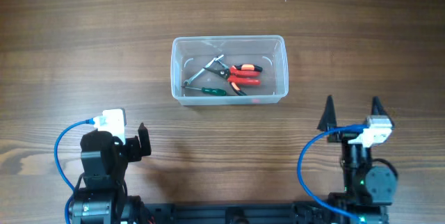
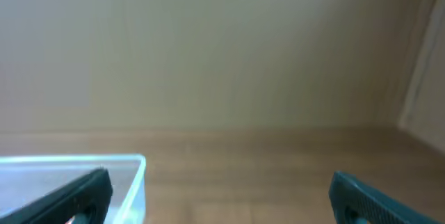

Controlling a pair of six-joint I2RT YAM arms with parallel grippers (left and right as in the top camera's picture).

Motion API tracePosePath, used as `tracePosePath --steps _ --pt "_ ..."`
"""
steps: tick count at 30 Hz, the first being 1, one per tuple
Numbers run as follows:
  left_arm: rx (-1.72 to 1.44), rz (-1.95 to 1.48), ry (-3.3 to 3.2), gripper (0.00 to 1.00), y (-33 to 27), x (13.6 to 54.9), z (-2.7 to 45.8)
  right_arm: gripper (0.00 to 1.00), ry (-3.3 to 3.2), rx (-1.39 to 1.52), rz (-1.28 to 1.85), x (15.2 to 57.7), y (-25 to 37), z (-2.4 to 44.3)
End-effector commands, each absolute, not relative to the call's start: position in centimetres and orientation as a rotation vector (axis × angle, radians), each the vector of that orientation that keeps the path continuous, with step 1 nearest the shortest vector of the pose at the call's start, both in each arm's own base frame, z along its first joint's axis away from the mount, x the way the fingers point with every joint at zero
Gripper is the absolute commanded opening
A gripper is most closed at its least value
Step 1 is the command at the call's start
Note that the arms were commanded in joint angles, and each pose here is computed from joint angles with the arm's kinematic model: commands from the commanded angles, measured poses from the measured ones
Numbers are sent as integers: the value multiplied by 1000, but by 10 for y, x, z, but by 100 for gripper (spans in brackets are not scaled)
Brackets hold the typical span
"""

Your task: Pack container

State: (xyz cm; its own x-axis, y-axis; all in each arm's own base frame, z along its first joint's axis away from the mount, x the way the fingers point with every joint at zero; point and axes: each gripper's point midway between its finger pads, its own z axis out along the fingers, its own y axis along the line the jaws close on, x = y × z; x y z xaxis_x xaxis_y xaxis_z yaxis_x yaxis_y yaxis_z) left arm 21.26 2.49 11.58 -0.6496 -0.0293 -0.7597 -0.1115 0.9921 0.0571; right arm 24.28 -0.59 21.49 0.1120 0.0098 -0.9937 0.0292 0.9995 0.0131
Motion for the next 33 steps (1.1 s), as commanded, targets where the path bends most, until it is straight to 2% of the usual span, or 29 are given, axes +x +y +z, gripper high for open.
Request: tracePosePath --steps 1,4,12,18,33 --pt "-107 137 2273 100 27 212 115 100 1472 179 28 245 -16 196" --pt "-106 137 2273 100 27 212 115 100 1542 184 25 246 -16 179" --pt "-107 137 2273 100 27 212 115 100 1552 128 24 246 -10 178" --pt "-106 137 2273 100 27 212 115 100 1621 -27 143 249 21 164" --pt "-107 137 2273 100 27 212 115 100 1798 -10 153 254 21 123"
